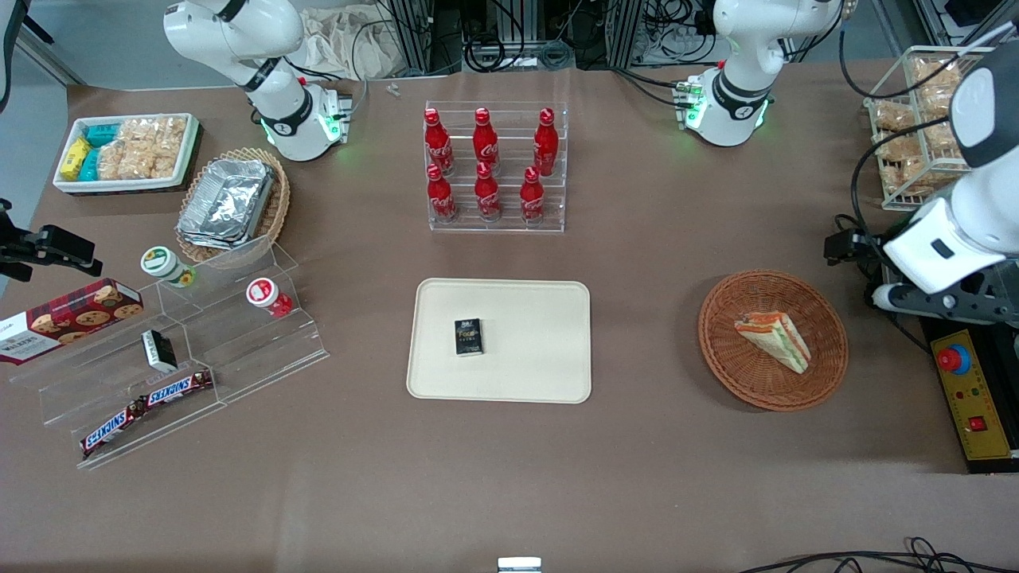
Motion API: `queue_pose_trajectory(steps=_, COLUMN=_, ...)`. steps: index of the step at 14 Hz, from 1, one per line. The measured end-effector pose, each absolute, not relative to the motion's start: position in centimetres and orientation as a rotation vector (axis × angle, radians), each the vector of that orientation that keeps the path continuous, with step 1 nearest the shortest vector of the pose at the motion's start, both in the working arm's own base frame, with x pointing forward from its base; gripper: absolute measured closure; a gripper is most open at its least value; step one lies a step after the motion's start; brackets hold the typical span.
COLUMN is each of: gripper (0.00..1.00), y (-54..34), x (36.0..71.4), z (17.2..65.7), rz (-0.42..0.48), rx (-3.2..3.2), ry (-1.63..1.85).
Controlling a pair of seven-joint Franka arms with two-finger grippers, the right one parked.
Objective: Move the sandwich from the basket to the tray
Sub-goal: 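Move the left gripper toward the wicker basket holding the sandwich, then lower the open left gripper over the wrapped sandwich in the basket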
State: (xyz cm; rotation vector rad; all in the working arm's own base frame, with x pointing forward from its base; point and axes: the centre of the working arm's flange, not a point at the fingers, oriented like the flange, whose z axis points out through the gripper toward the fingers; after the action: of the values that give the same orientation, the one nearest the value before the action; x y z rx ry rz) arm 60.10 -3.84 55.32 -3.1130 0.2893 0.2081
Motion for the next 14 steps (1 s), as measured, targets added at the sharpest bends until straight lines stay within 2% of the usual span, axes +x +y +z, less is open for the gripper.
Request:
queue_pose_trajectory(steps=4, gripper=0.00, y=-3.3, x=61.0, z=54.1, rz=0.242, rx=-3.117, ry=0.255)
queue_pose_trajectory(steps=8, gripper=0.00, y=-3.3, x=61.6, z=52.1, rz=0.276, rx=-3.106, ry=-0.102)
queue_pose_trajectory(steps=14, gripper=0.00, y=-1.9, x=61.2, z=42.9, rz=0.175, rx=-3.056, ry=-0.553)
